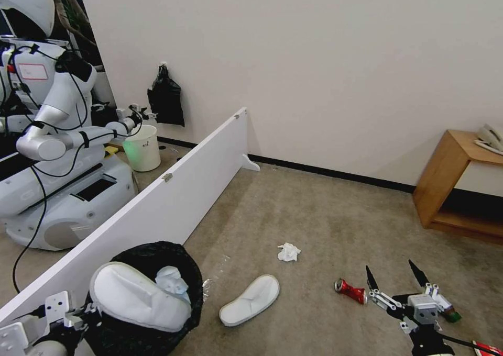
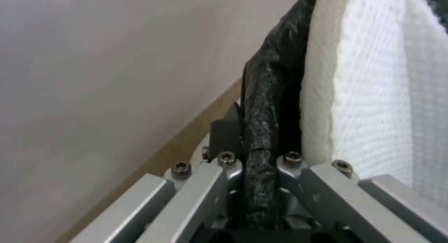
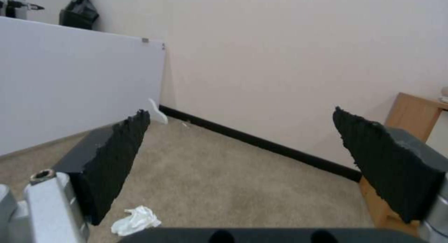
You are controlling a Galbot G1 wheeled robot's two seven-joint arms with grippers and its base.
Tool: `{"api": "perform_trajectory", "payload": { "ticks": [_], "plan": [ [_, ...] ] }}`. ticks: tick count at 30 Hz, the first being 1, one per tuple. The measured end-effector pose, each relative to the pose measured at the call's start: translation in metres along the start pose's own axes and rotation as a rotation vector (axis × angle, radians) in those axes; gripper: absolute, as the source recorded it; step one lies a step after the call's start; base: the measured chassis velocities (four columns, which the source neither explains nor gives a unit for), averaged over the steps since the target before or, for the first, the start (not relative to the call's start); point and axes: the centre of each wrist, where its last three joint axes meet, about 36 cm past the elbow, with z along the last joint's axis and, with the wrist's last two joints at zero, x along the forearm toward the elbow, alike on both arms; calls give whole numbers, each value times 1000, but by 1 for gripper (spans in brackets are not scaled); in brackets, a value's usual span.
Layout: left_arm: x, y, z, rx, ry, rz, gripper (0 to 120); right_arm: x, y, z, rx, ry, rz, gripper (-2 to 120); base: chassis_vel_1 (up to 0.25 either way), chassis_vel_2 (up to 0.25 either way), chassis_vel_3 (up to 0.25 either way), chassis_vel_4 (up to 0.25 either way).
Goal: Pick up the trash bin, then pick up the garbage from the floor and place it into the trash bin.
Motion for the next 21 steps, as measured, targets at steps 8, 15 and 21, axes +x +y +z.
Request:
{"api": "perform_trajectory", "payload": {
  "ticks": [8, 15, 21],
  "plan": [
    [4, -3, -3, 21, 20, 18, 2, -1, 0, 0, -1, 0, 0, 100, 0, 0, 0, 0],
    [7, -5, -4, 27, 20, 24, 2, -2, 0, 1, -4, 1, 1, 100, 0, 0, 0, 0],
    [7, -5, -4, 28, 21, 24, 2, -2, 1, 1, -5, 2, 0, 100, 0, 0, 0, 0]
  ]
}}
